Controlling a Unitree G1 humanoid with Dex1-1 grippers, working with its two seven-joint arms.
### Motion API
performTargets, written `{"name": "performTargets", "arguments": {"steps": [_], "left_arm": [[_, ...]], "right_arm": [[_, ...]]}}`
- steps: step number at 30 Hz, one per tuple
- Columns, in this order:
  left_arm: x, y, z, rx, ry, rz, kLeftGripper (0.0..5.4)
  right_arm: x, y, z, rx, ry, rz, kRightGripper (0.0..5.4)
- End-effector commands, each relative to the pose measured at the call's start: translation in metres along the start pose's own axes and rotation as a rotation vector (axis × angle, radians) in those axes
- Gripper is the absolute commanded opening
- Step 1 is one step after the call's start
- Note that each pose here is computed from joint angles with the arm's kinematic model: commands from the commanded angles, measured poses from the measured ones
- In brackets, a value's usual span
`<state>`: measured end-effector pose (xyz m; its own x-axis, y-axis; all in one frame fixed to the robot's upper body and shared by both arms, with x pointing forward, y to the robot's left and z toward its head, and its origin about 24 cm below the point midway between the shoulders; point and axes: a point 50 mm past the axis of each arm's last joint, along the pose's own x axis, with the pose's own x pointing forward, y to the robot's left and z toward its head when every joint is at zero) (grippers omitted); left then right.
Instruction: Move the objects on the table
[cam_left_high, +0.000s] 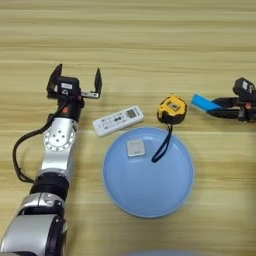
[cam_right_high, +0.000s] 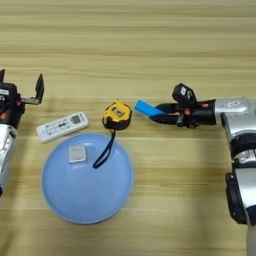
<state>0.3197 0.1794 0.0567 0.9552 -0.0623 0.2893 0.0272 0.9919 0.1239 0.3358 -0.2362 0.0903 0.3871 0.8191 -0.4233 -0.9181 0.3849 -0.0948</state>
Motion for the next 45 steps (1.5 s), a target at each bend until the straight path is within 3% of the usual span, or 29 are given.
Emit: {"name": "performTargets", "arguments": {"steps": [1, 5, 11, 17, 23, 31, 37, 39, 43, 45], "left_arm": [[0.003, 0.002, 0.000, -0.004, 0.011, 0.000, 5.40], [0.002, 0.001, 0.000, -0.002, 0.009, -0.003, 5.40], [0.002, 0.002, 0.000, -0.001, 0.007, -0.007, 5.40], [0.001, 0.003, 0.000, 0.001, 0.004, -0.010, 5.40], [0.001, 0.005, 0.000, 0.003, 0.004, -0.008, 5.40], [0.001, 0.007, 0.000, 0.006, 0.002, -0.007, 5.40], [0.000, 0.011, 0.001, 0.008, -0.003, -0.009, 5.40], [-0.001, 0.012, 0.004, -0.002, -0.026, -0.023, 5.40], [-0.004, 0.013, 0.015, -0.070, -0.101, -0.084, 5.40], [-0.007, 0.012, 0.027, -0.133, -0.152, -0.154, 5.40]], "right_arm": [[-0.008, 0.003, 0.016, -0.083, -0.057, -0.011, 1.42], [-0.009, 0.018, 0.035, -0.166, -0.152, 0.005, 1.42], [-0.005, 0.049, 0.053, -0.213, -0.278, 0.045, 1.42], [0.006, 0.081, 0.057, -0.205, -0.336, 0.102, 1.42], [0.026, 0.104, 0.053, -0.145, -0.397, 0.169, 1.42], [0.048, 0.122, 0.047, -0.082, -0.437, 0.217, 1.42], [0.064, 0.120, 0.039, -0.047, -0.425, 0.175, 1.42], [0.069, 0.119, 0.038, -0.032, -0.426, 0.165, 1.42], [0.074, 0.123, 0.038, -0.017, -0.428, 0.176, 1.42], [0.075, 0.124, 0.037, -0.010, -0.427, 0.176, 1.42]]}}
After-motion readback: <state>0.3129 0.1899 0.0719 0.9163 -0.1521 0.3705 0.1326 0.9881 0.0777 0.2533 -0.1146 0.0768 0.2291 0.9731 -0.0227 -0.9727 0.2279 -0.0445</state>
